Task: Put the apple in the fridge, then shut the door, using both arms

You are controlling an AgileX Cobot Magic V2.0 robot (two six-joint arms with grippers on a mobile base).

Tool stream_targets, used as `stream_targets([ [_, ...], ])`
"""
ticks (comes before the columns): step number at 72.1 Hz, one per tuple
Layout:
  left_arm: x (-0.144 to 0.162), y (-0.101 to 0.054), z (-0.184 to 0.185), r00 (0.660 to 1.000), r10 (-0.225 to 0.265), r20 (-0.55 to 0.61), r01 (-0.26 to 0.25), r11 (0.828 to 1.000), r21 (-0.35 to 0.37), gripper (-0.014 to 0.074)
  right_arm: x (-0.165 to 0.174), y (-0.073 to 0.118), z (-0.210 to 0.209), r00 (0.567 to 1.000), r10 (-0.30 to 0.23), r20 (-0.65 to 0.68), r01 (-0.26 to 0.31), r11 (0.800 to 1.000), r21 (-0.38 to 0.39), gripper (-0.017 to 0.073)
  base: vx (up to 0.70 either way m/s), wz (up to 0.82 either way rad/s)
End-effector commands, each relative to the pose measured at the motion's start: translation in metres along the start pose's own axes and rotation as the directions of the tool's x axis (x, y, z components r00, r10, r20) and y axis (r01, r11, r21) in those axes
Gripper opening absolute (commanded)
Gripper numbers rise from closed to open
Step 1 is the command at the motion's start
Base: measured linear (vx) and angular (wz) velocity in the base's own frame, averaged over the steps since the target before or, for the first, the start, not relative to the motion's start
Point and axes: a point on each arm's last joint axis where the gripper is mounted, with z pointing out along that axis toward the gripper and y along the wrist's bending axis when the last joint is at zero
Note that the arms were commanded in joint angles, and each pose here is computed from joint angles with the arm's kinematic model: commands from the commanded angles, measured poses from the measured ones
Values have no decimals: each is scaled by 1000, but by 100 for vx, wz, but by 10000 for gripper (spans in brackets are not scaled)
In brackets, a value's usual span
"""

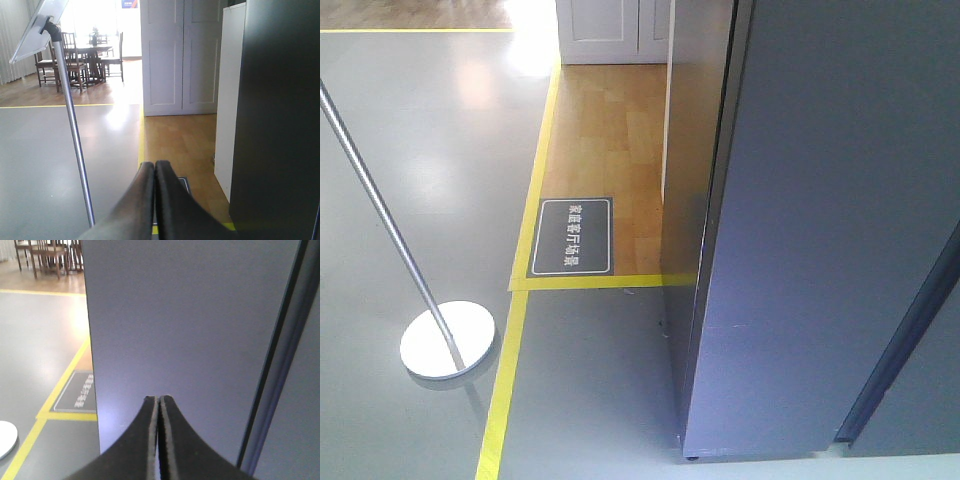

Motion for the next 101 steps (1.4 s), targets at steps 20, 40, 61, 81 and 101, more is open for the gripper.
stream_targets([
  [20, -3, 0, -1, 997, -1, 75, 1, 1000, 8, -6, -5, -2, -2, 985, -17, 170, 12, 999, 29, -3, 0, 0],
  [40, -3, 0, -1, 997, -1, 75, 1, 1000, 8, -6, -8, -2, -3, 979, -17, 203, 10, 999, 34, -3, 0, 0],
  [61, -3, 0, -1, 997, -1, 75, 1, 1000, 8, -6, -11, -2, -3, 972, 4, 234, -11, 999, 31, -3, 0, 0],
  [81, -3, 0, -1, 997, -1, 75, 1, 1000, 8, -6, -14, -2, -4, 963, 6, 269, -14, 1000, 28, -3, 0, 0],
  [101, -3, 0, -1, 997, -1, 75, 1, 1000, 8, -6, -14, -2, -4, 963, 5, 269, -13, 1000, 28, -3, 0, 0],
])
